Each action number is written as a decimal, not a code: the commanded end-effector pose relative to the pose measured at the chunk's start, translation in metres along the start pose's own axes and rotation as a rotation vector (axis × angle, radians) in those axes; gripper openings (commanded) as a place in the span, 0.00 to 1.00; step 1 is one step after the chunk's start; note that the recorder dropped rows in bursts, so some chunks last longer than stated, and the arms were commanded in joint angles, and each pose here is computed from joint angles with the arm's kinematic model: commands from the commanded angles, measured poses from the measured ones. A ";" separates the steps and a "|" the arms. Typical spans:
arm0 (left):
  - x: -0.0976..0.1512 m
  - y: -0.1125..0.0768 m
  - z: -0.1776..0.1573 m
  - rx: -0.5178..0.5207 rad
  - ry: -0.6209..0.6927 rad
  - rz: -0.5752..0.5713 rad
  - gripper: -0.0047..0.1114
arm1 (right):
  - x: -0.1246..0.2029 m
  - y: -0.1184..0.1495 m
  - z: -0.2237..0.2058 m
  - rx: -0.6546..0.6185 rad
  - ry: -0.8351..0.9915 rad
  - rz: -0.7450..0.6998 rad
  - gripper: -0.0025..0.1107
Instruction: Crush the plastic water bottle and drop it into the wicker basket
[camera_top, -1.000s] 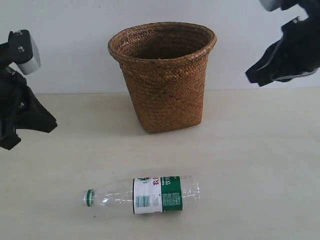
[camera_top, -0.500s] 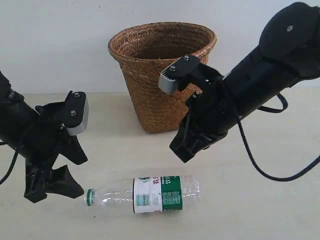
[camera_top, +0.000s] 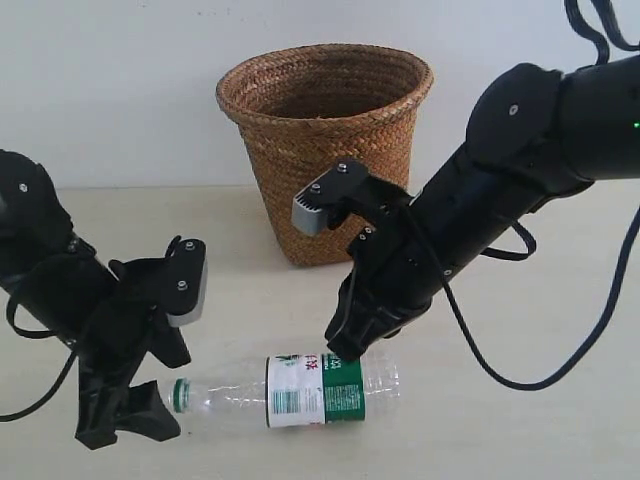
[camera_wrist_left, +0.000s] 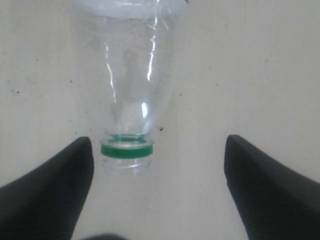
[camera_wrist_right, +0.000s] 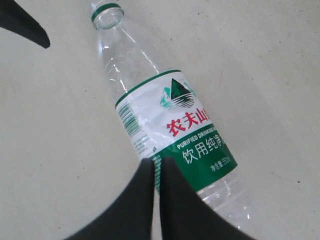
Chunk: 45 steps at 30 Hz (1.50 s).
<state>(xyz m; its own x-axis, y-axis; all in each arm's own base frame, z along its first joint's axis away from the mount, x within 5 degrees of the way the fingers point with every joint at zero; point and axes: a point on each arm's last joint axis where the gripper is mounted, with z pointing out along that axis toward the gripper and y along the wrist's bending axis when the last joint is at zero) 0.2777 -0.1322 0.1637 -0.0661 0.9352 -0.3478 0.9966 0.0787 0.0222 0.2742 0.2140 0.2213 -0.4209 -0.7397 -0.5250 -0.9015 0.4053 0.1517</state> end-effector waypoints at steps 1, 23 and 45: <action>0.003 0.004 0.017 0.007 0.016 -0.002 0.63 | -0.002 0.000 -0.001 0.003 -0.010 0.005 0.02; 0.010 0.010 0.047 0.031 0.021 -0.001 0.08 | -0.005 0.010 0.029 -0.058 0.005 0.061 0.02; 0.010 0.011 0.047 0.019 0.021 -0.006 0.08 | -0.017 -0.003 0.100 -0.121 0.139 0.303 0.02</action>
<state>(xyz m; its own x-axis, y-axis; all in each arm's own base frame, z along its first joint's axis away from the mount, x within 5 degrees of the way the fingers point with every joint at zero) 0.2898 -0.1367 0.1159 -0.0704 0.9444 -0.3211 0.9973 0.0732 -0.0035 0.2929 0.2795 0.1623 -0.6754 -0.6455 -0.3567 -0.7347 0.5471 0.4010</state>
